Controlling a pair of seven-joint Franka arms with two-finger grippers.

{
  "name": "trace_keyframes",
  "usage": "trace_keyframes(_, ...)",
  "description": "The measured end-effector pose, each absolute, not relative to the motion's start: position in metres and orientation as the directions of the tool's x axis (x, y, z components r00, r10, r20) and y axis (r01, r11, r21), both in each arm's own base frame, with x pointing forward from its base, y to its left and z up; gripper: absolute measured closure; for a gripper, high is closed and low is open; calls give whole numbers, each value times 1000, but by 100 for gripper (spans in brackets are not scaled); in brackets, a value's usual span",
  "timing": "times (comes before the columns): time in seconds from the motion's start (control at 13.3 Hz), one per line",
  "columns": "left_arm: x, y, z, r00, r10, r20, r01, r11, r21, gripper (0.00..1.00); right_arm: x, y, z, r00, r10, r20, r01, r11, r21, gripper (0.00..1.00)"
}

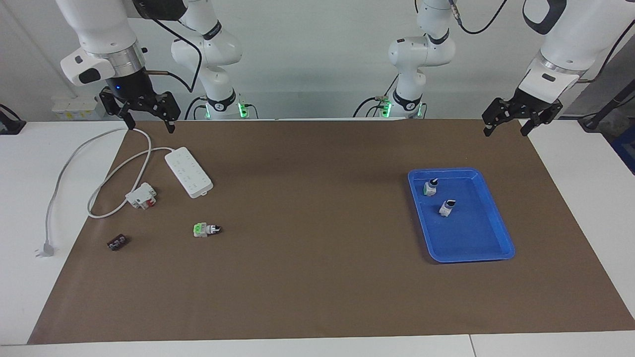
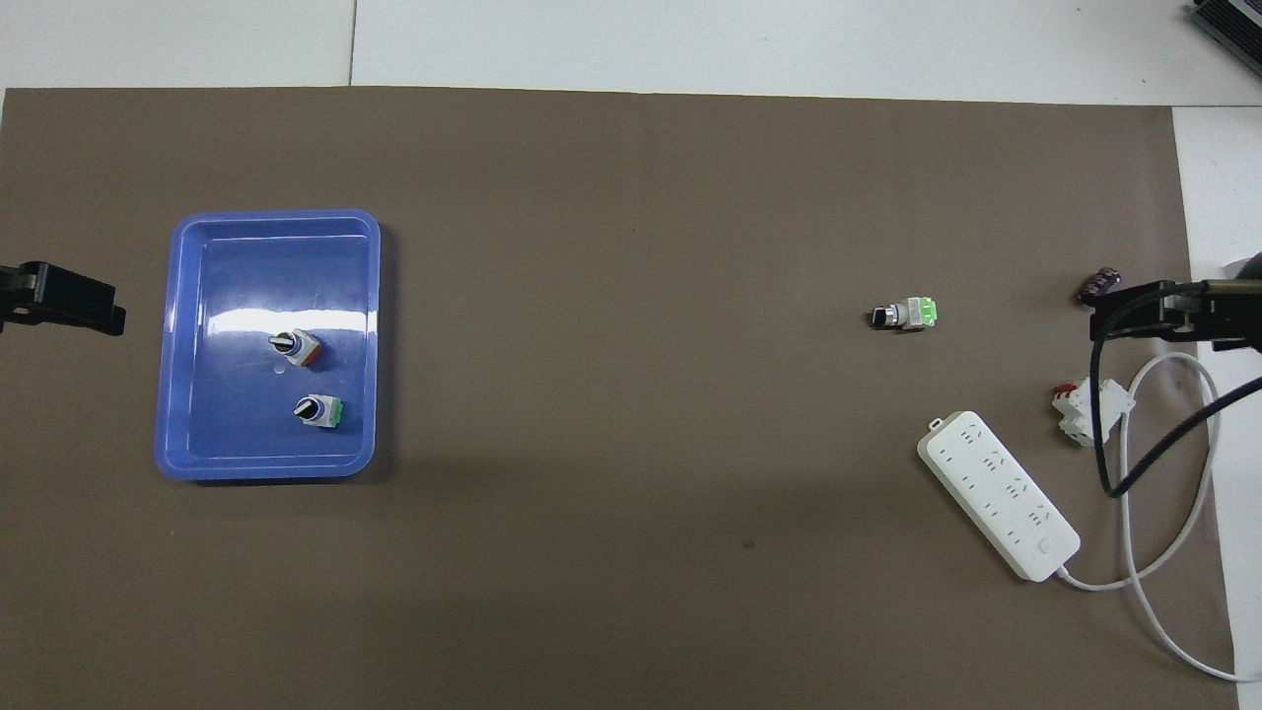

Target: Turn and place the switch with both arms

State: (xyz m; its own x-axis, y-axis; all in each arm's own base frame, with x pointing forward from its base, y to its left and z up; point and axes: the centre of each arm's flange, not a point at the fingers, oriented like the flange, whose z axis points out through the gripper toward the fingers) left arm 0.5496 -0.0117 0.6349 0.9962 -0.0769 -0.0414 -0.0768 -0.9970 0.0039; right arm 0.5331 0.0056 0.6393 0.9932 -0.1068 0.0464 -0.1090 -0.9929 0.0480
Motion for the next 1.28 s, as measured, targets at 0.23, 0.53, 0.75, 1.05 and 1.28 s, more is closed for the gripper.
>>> trace_keyframes(0.23,539,-13,637,996,-76,-43,-76,-997,13,0,533,6,639,993,-107,46,-109,-993,48,0)
trace_keyframes(0.53,537,-17,644,997,-75,-24,-74,-996,54,0,533,6,639,993,-107,47,-109,-993,48,0)
trace_keyframes(0.75,536,-17,652,997,-75,-19,-74,-996,54,0,533,6,639,993,-107,47,-109,-993,48,0)
trace_keyframes(1.05,534,-15,657,996,-75,-39,-74,-997,33,0,533,6,639,993,-107,47,-109,-993,48,0)
trace_keyframes(1.28,534,-16,660,996,-77,-33,-76,-997,32,0,533,6,640,993,-107,47,-109,-993,48,0)
